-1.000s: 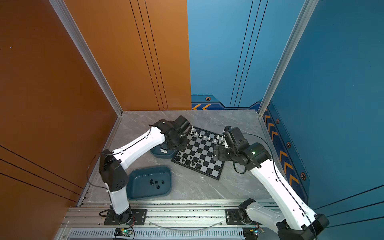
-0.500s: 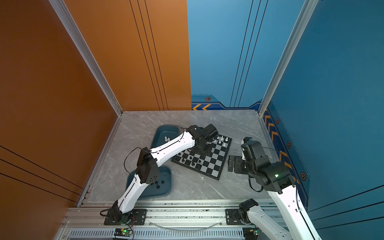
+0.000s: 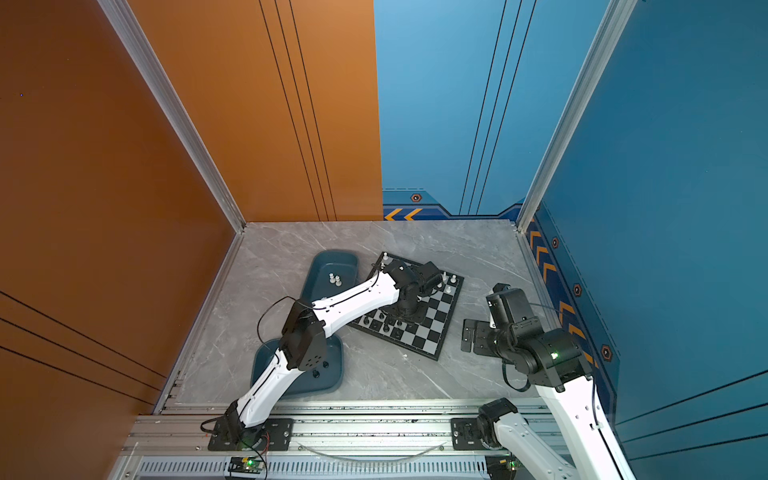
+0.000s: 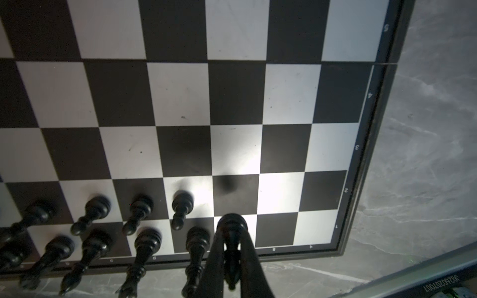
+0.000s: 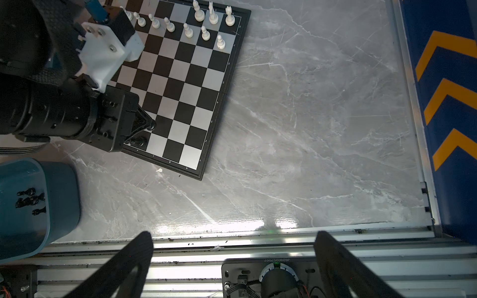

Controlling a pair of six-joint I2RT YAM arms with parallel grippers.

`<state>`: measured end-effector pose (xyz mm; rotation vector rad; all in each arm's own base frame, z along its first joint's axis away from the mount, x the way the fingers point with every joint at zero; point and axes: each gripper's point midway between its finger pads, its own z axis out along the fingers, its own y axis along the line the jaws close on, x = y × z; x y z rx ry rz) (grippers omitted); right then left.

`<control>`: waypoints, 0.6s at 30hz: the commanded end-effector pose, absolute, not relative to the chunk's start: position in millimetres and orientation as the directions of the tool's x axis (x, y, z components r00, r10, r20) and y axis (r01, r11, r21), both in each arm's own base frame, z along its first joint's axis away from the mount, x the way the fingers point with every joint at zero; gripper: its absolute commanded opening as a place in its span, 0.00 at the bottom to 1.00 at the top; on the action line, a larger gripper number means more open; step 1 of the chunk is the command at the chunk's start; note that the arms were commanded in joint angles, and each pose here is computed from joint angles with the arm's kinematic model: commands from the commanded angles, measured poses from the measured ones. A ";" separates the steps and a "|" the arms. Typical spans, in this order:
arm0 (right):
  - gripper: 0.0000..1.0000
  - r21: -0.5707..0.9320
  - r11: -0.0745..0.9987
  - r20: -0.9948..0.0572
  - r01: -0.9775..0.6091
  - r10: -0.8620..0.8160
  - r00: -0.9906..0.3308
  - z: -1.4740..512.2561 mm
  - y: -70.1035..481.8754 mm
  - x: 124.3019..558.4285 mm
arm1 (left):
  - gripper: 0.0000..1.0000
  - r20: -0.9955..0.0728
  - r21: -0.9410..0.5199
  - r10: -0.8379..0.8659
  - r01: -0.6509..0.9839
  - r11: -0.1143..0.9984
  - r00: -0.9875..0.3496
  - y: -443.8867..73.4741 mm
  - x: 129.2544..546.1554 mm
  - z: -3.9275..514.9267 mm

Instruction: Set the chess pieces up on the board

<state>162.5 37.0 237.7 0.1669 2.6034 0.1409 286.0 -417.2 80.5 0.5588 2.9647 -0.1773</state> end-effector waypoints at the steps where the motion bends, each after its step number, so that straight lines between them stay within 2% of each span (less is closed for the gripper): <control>1: 1.00 0.118 0.988 -0.470 0.103 0.147 -0.870 233.4 31.9 151.8 | 0.02 -0.090 -0.063 0.387 0.393 0.918 -0.918 -415.2 276.7 63.0; 13: 1.00 0.101 0.988 -0.468 0.114 0.148 -0.871 235.2 24.7 143.8 | 0.03 -0.078 -0.060 0.393 0.398 0.916 -0.916 -419.4 279.4 50.7; 15: 1.00 0.100 0.989 -0.466 0.113 0.147 -0.872 234.7 24.3 143.3 | 0.07 -0.076 -0.066 0.393 0.398 0.915 -0.916 -420.2 279.2 50.8; 18: 1.00 0.105 0.988 -0.466 0.112 0.148 -0.872 235.0 24.6 142.3 | 0.19 -0.074 -0.071 0.397 0.402 0.913 -0.915 -421.2 278.2 51.2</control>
